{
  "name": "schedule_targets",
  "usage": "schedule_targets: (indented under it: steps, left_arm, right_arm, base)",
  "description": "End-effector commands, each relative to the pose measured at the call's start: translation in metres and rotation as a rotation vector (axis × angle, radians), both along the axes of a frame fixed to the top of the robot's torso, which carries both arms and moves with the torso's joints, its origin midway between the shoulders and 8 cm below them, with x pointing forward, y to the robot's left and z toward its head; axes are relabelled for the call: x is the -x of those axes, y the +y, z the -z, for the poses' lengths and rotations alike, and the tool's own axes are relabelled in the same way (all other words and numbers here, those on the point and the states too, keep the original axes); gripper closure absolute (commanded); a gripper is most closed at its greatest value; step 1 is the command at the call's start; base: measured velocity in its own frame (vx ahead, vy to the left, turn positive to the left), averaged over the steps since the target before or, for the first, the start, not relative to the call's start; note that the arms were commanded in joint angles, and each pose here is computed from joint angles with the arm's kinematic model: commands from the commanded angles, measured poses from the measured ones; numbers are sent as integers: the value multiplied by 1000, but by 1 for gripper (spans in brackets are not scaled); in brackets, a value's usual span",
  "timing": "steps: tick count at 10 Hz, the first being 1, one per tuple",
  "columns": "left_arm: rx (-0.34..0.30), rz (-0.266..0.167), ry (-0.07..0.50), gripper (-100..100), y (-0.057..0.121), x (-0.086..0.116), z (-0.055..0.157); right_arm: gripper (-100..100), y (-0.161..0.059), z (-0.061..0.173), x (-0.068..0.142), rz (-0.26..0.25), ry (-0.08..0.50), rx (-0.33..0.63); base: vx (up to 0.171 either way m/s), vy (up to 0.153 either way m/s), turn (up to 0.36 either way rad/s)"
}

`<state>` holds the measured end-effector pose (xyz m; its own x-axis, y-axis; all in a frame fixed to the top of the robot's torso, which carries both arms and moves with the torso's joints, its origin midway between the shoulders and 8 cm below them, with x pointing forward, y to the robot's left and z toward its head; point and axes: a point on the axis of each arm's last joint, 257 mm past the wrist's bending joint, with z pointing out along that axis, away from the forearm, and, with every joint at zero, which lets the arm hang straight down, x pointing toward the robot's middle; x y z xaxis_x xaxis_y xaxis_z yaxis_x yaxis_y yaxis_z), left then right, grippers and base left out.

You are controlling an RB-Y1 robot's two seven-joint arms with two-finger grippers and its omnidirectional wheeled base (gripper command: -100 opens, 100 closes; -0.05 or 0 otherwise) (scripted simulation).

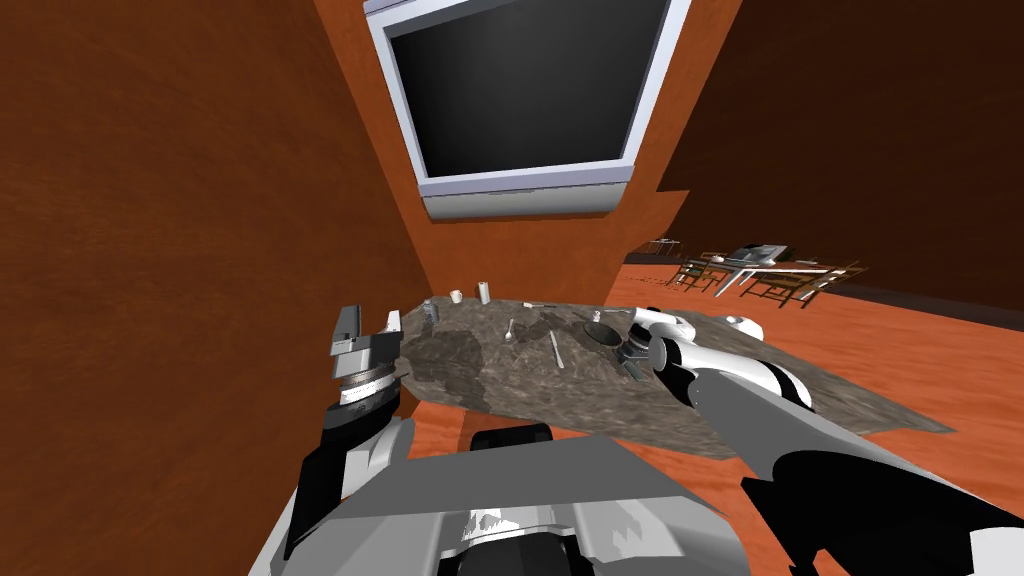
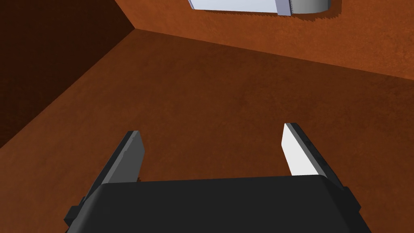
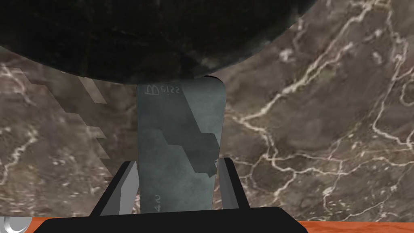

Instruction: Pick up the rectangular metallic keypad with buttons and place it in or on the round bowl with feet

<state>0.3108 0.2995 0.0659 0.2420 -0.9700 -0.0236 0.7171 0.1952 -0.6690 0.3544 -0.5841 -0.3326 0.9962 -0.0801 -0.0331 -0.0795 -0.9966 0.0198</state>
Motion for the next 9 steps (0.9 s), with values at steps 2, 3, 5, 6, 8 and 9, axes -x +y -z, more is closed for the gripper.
schedule_targets:
  steps: [2,3,5,6,8,9]
  left_arm:
    - [0,0,0,0,0,0,0]
    - [0,0,0,0,0,0,0]
    - [0,0,0,0,0,0,0]
    - [0,0,0,0,0,0,0]
    - [0,0,0,0,0,0,0]
    - [0,0,0,0,0,0,0]
  right_arm:
    - [100,-5,-12,-7,23,-10,16]
    - [100,-9,-19,-13,19,-29,33]
    - [100,-14,-29,-21,28,-45,54]
    - [100,-18,-37,-26,38,-56,72]
    - [100,-25,-54,-36,62,-77,108]
    - [100,-25,-54,-36,62,-77,108]
  base:
    - [-110,-20,184]
    - [-37,-9,-27]
    - [-34,-11,79]
    - [-34,-19,124]
    - [-76,-30,226]
    - [-66,-52,114]
